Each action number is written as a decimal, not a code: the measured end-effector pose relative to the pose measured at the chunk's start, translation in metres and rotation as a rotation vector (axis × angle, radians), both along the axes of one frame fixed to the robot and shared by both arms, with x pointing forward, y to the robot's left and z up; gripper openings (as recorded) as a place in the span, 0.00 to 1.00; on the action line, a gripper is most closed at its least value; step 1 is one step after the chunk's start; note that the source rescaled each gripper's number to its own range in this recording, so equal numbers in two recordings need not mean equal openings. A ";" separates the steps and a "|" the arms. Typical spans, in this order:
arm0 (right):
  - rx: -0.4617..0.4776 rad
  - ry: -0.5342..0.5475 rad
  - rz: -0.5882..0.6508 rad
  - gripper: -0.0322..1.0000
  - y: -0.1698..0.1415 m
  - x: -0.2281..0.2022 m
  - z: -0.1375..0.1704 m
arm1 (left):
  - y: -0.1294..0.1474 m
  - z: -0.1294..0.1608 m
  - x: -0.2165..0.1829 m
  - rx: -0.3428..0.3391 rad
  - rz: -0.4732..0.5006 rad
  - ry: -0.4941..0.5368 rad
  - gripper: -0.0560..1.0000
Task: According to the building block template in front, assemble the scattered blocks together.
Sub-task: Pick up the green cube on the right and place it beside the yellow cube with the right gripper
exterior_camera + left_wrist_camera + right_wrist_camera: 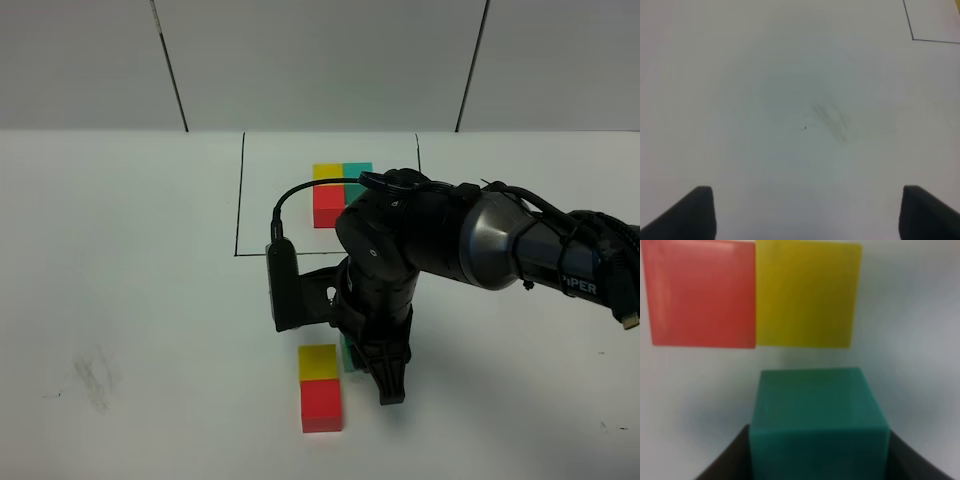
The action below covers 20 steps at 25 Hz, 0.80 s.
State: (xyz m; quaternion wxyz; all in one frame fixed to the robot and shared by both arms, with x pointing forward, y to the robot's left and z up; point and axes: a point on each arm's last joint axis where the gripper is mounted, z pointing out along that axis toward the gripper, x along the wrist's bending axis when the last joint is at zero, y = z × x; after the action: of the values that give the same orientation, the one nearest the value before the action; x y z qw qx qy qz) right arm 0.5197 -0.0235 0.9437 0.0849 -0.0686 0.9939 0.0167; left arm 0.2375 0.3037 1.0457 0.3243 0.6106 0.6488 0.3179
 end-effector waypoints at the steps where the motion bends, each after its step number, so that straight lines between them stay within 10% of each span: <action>1: 0.008 0.003 0.005 0.23 0.001 -0.001 0.000 | 0.000 0.000 0.000 0.000 0.000 0.000 0.77; 20: -0.021 0.006 -0.046 0.23 0.001 0.001 -0.010 | 0.000 0.000 0.000 0.001 -0.001 0.000 0.77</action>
State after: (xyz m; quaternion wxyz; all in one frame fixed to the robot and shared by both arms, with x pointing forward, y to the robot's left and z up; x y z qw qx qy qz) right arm 0.5208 -0.0228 0.9335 0.0815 -0.0465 0.9956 0.0045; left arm 0.2375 0.3037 1.0457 0.3241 0.6110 0.6484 0.3181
